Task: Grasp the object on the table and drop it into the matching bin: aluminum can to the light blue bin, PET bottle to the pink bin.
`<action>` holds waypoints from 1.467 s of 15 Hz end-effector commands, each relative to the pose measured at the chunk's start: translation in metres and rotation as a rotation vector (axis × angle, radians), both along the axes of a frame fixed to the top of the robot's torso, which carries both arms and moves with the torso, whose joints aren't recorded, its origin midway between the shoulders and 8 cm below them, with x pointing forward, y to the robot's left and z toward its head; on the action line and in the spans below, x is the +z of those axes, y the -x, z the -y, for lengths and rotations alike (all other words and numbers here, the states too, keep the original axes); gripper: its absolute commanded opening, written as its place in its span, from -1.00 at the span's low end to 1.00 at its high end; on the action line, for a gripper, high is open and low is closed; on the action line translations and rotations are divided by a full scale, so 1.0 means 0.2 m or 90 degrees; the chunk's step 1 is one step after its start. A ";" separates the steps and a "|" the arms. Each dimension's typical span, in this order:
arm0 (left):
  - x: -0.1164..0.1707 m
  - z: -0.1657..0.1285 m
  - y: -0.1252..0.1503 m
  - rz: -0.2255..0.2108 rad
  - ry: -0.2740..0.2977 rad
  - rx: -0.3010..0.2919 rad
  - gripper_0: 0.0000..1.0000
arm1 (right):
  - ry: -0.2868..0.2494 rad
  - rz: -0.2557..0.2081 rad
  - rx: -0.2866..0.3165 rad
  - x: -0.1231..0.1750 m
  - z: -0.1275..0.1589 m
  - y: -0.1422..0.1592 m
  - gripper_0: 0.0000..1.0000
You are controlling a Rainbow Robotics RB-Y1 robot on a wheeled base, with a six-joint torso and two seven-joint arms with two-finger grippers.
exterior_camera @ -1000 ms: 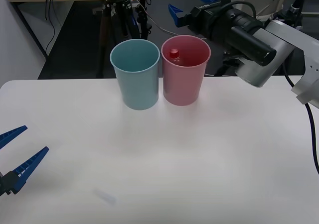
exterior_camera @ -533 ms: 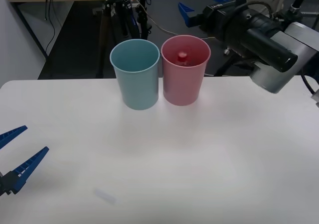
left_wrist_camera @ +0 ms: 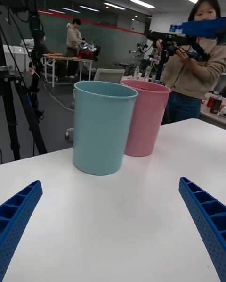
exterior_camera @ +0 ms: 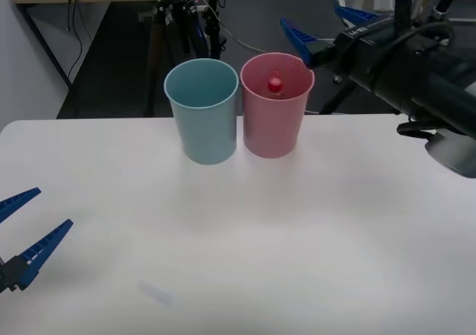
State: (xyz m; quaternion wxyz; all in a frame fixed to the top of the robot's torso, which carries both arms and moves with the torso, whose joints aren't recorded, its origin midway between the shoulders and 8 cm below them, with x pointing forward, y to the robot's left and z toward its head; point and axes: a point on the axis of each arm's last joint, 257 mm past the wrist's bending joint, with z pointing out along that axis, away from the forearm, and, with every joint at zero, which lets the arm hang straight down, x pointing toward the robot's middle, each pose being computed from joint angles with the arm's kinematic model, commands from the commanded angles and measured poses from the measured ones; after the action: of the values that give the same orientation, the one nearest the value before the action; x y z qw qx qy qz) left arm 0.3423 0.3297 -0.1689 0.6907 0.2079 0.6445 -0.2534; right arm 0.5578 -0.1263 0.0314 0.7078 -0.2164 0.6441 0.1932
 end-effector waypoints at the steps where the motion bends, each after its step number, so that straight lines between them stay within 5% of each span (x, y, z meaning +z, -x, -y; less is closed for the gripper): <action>1: 0.00 0.00 0.00 0.000 0.000 0.000 1.00 | 0.002 -0.001 0.009 -0.03 0.04 0.09 1.00; 6: 0.00 0.00 0.00 0.000 0.000 0.000 1.00 | -0.031 -0.005 0.004 -0.15 0.20 0.26 1.00; 14: 0.00 0.00 0.00 0.000 0.000 0.000 1.00 | -0.075 -0.049 0.066 -0.37 0.35 0.56 1.00; 19: 0.00 0.00 0.00 0.000 0.000 0.000 1.00 | -0.060 -0.062 0.085 -0.54 0.43 0.75 1.00; 22: 0.00 0.00 0.00 0.000 0.000 0.000 1.00 | -0.021 -0.069 0.089 -0.70 0.44 0.86 1.00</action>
State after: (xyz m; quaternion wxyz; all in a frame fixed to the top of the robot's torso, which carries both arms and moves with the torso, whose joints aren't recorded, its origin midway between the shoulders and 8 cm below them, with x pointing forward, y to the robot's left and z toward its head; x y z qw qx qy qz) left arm 0.3422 0.3297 -0.1689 0.6907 0.2079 0.6446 -0.2535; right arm 0.3906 -0.2147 -0.1013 0.6631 -0.2342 0.6591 0.2665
